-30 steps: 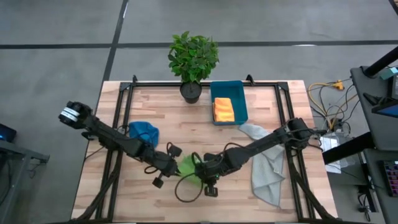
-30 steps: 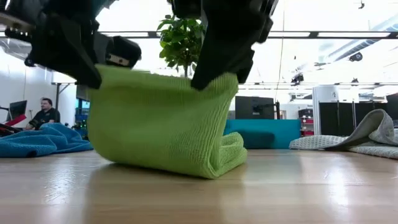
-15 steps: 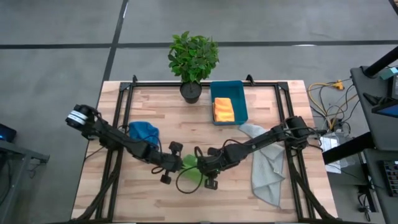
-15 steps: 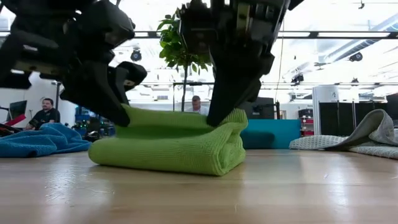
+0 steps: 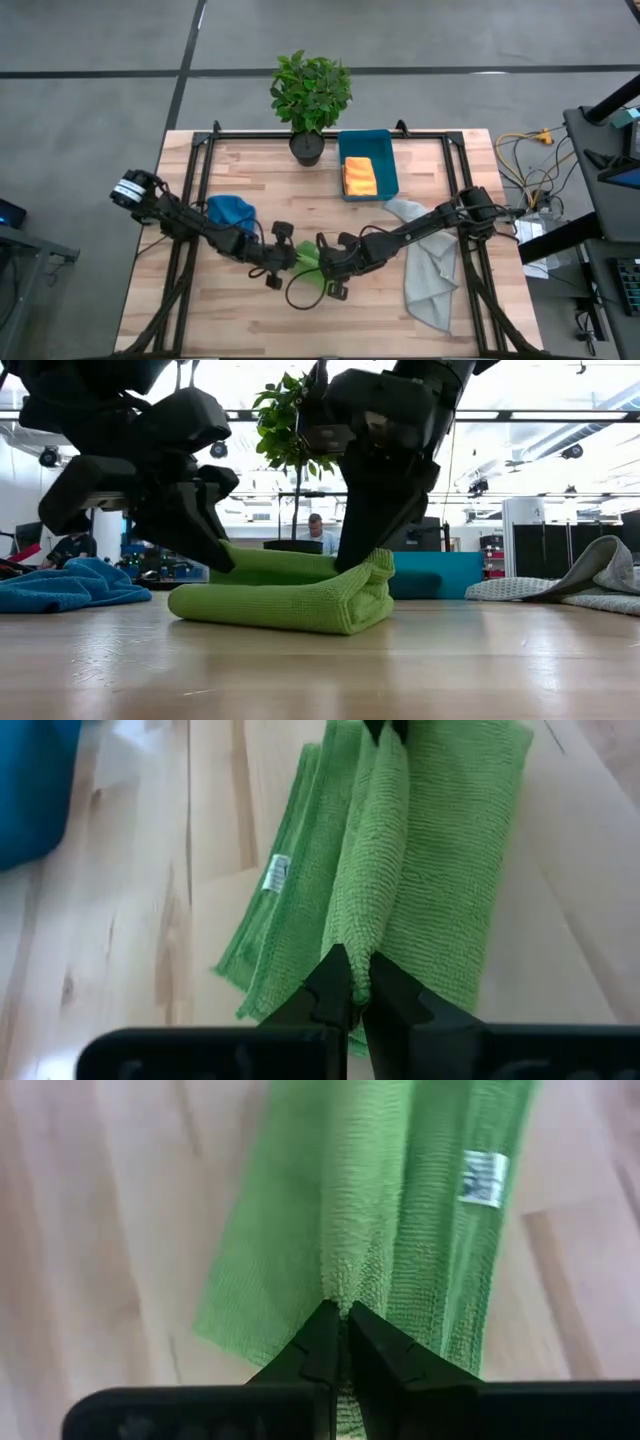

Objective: Fold microfiber towels
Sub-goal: Fold the green microfiber towel, then put the green microfiber towel into the blue bin

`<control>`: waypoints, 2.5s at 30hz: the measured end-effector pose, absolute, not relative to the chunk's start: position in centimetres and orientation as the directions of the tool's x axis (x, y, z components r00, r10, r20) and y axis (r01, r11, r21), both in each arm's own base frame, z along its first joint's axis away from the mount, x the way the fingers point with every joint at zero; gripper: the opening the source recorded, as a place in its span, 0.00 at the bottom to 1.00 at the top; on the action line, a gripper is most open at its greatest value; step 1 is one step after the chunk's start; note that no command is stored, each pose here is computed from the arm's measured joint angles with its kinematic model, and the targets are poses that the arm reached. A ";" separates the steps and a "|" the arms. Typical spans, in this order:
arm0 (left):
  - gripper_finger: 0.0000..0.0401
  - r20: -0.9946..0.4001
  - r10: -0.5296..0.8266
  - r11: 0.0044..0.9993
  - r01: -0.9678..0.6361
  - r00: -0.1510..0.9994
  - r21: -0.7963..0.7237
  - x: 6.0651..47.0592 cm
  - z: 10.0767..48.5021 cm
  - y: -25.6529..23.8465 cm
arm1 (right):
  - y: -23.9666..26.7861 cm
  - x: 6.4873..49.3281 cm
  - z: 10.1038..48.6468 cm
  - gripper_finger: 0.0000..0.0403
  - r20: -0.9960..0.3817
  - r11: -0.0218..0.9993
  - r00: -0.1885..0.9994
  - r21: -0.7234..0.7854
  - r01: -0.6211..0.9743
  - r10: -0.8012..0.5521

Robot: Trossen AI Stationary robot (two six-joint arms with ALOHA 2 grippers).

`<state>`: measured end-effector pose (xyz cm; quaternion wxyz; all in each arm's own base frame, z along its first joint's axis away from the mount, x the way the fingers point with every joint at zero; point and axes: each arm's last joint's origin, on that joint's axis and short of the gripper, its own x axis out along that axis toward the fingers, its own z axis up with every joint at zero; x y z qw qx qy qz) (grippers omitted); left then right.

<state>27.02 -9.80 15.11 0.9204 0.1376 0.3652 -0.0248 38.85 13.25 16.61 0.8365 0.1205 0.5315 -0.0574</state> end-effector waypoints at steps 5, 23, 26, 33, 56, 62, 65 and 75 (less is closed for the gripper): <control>0.00 -0.682 0.064 0.962 0.137 0.729 0.236 27.1 15.1 -9.5 | 12.8 38.7 16.7 0.10 -0.892 0.938 0.442 0.067 0.339 -0.096; 0.00 -0.676 0.144 0.979 -0.004 0.723 0.204 27.7 15.1 -7.6 | 14.7 38.1 17.1 0.33 -0.753 0.947 0.643 0.088 0.310 -0.140; 0.00 -0.674 0.153 0.978 -0.015 0.723 0.207 27.7 15.1 -7.4 | 14.2 37.9 16.4 0.36 -0.764 0.943 0.624 0.067 0.326 -0.162; 0.00 -0.672 0.160 0.978 -0.024 0.723 0.206 27.8 15.1 -7.1 | 11.9 37.9 15.4 0.41 -0.781 0.925 0.590 0.044 0.378 -0.204; 0.24 -0.601 0.419 0.904 -0.252 0.681 0.345 28.6 15.5 -3.6 | 8.7 37.2 13.0 0.47 -0.846 0.902 0.515 0.107 0.419 -0.139; 0.41 -0.567 0.471 0.880 -0.310 0.676 0.361 28.6 16.4 -2.9 | 8.4 37.2 13.2 0.47 -0.834 0.891 0.519 0.079 0.447 -0.186; 0.47 -0.561 0.468 0.881 -0.311 0.683 0.356 28.5 16.9 -2.9 | 8.3 37.1 14.1 0.47 -0.809 0.881 0.541 0.064 0.468 -0.229; 0.48 -0.636 0.051 0.945 0.168 0.770 0.280 29.2 16.6 -3.6 | 8.4 36.1 19.4 0.47 -0.721 0.875 0.658 0.157 0.459 -0.216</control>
